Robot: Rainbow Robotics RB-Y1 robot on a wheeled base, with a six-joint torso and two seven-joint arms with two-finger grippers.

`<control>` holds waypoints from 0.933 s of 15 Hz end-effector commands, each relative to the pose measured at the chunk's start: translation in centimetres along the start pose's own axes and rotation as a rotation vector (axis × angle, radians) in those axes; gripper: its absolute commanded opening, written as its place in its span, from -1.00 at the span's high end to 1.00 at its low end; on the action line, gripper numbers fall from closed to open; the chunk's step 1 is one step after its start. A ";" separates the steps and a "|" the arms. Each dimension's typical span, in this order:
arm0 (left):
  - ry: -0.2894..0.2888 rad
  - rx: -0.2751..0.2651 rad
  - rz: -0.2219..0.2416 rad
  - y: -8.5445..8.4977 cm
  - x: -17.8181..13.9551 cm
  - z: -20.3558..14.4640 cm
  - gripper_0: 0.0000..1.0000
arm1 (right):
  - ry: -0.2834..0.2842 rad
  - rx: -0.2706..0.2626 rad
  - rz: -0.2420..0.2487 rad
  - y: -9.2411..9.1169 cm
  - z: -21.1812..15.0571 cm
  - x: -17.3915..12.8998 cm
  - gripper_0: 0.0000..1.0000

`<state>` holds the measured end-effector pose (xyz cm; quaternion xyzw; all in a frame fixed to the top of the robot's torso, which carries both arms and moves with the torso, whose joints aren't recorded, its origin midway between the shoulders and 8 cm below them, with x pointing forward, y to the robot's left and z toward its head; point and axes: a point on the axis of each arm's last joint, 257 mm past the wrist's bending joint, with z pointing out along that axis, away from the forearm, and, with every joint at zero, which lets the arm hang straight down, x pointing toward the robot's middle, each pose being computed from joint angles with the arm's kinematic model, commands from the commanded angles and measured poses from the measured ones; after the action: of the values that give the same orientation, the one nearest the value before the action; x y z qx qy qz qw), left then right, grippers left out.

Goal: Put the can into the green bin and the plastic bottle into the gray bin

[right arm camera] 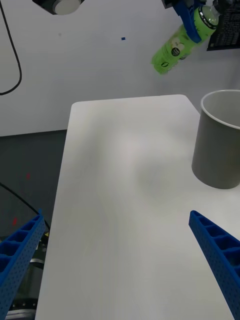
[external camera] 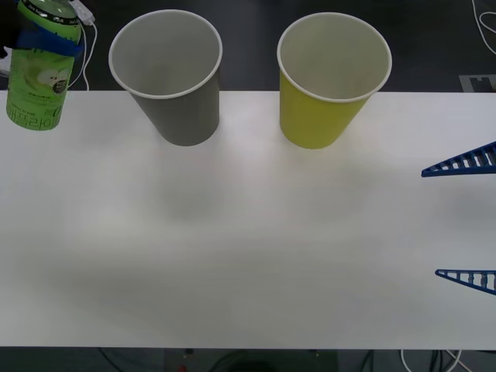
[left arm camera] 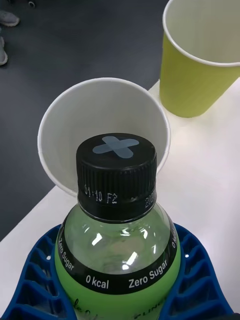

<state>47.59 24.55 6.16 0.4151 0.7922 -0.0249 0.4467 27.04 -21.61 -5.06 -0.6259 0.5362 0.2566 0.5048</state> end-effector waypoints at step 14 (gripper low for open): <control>0.028 0.082 0.047 0.9 -7.3 4.2 1.00 | 0.000 0.000 0.000 0.0 0.0 0.0 -1.00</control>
<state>52.72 18.99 9.23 0.4515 0.7864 -0.0398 0.4197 27.04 -21.61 -5.06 -0.6260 0.5362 0.2566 0.5048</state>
